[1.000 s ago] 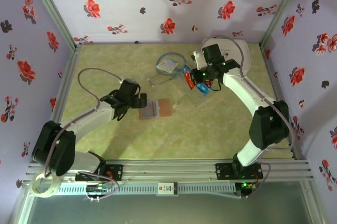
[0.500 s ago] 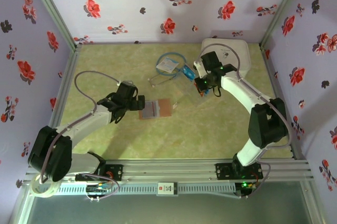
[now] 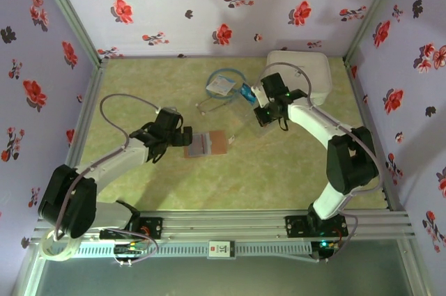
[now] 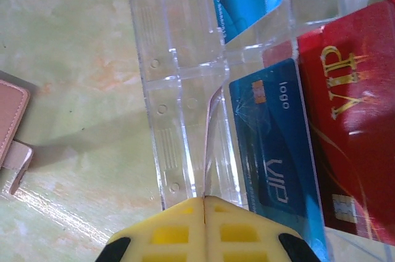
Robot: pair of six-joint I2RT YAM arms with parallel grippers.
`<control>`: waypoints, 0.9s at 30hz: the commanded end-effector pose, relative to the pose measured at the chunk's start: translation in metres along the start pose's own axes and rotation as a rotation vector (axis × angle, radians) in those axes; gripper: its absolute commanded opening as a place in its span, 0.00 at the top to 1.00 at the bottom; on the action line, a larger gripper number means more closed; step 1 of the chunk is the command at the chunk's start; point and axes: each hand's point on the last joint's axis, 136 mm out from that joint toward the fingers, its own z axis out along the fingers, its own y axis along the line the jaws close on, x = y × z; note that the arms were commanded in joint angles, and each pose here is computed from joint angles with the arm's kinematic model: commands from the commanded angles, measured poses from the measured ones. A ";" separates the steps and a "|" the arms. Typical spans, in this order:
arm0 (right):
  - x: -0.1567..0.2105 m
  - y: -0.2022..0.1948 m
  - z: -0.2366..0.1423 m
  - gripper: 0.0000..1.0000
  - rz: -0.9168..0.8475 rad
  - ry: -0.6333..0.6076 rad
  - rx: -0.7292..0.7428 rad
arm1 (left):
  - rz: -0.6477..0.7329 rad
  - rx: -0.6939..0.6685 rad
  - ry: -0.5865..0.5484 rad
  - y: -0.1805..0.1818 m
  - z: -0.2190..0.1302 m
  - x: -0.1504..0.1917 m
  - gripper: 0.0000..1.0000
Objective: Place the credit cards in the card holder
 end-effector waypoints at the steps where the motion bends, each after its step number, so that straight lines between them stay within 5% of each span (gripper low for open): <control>1: 0.007 0.001 -0.001 1.00 -0.042 0.001 0.031 | -0.016 0.004 0.003 0.002 0.004 0.001 0.00; 27: 0.019 0.008 0.002 1.00 -0.038 0.036 0.040 | -0.024 0.028 0.013 -0.002 0.008 0.003 0.00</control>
